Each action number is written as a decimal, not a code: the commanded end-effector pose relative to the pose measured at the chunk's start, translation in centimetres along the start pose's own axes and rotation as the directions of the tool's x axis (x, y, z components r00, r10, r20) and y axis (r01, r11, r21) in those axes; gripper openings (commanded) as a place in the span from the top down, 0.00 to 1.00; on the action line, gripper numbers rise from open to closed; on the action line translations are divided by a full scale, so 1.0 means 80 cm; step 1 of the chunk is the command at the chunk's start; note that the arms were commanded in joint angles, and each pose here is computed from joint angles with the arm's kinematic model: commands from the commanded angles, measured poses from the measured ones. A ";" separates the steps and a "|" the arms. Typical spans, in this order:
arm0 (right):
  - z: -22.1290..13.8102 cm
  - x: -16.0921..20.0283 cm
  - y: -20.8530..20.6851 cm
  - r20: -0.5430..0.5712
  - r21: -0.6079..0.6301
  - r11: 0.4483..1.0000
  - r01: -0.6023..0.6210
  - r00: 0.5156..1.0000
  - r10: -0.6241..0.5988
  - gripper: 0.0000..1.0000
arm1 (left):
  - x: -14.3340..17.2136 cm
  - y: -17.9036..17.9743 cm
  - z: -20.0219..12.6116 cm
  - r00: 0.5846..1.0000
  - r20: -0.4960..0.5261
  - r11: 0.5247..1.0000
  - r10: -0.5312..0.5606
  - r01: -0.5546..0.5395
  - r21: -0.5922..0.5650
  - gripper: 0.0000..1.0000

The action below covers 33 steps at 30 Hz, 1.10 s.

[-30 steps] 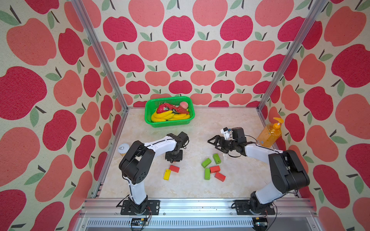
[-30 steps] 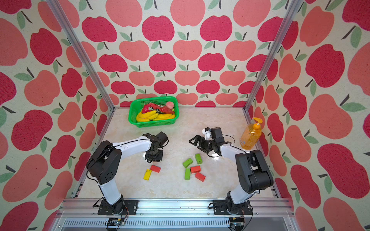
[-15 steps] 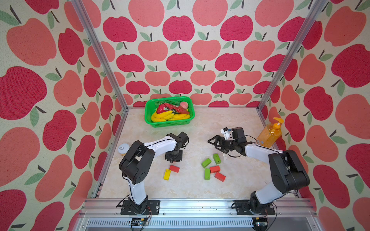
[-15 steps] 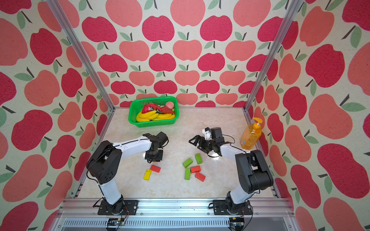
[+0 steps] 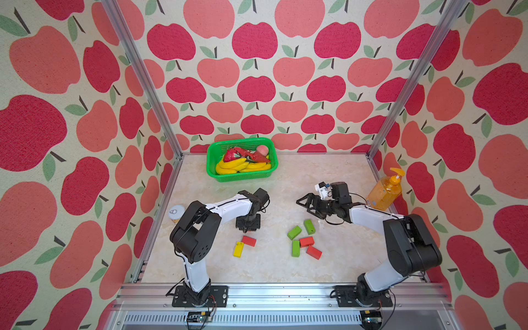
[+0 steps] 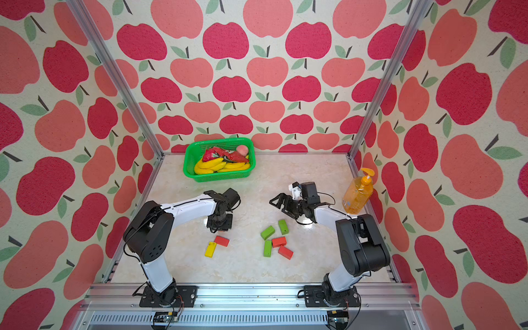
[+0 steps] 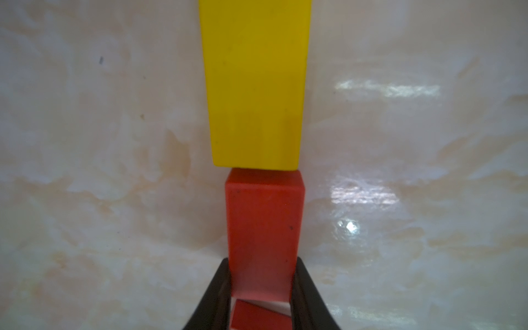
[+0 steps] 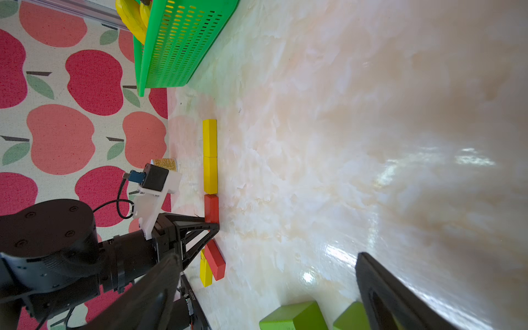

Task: Assemble the letter k with building blocks
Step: Assemble the building block at the center of the board.

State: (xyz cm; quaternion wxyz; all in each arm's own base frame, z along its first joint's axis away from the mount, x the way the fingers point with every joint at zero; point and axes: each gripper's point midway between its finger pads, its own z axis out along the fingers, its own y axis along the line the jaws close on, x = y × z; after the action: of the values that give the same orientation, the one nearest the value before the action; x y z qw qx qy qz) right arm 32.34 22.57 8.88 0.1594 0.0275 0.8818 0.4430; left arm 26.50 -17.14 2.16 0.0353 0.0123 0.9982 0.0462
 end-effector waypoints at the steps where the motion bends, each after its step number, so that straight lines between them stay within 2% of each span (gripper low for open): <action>1: -0.005 -0.006 0.005 0.010 -0.016 1.000 0.001 1.000 0.000 0.01 | 0.001 0.006 0.003 1.000 -0.017 0.999 -0.014 0.013 -0.032 0.72; 13: -0.005 -0.005 0.005 0.010 -0.015 1.000 0.000 1.000 0.000 0.01 | -0.001 0.006 0.001 1.000 -0.010 0.999 -0.014 0.013 -0.037 0.64; 15: -0.005 -0.005 0.005 0.010 -0.016 1.000 -0.001 1.000 0.001 0.01 | -0.002 0.006 0.001 1.000 -0.009 0.999 -0.014 0.013 -0.034 0.64; 18: -0.005 -0.005 0.005 0.010 -0.014 1.000 -0.001 1.000 0.001 0.01 | -0.002 0.004 0.002 1.000 -0.013 0.999 -0.010 0.009 -0.032 0.70; 33: -0.005 -0.005 0.005 0.008 -0.014 1.000 -0.001 1.000 0.001 0.01 | -0.006 0.005 0.001 1.000 -0.011 0.999 -0.011 0.010 -0.036 0.71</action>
State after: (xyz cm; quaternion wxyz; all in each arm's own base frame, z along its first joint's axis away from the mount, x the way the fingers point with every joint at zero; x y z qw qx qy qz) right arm 32.34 22.57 8.88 0.1594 0.0275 0.8818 0.4430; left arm 26.78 -17.26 2.17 0.0333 0.0111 0.9982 0.0480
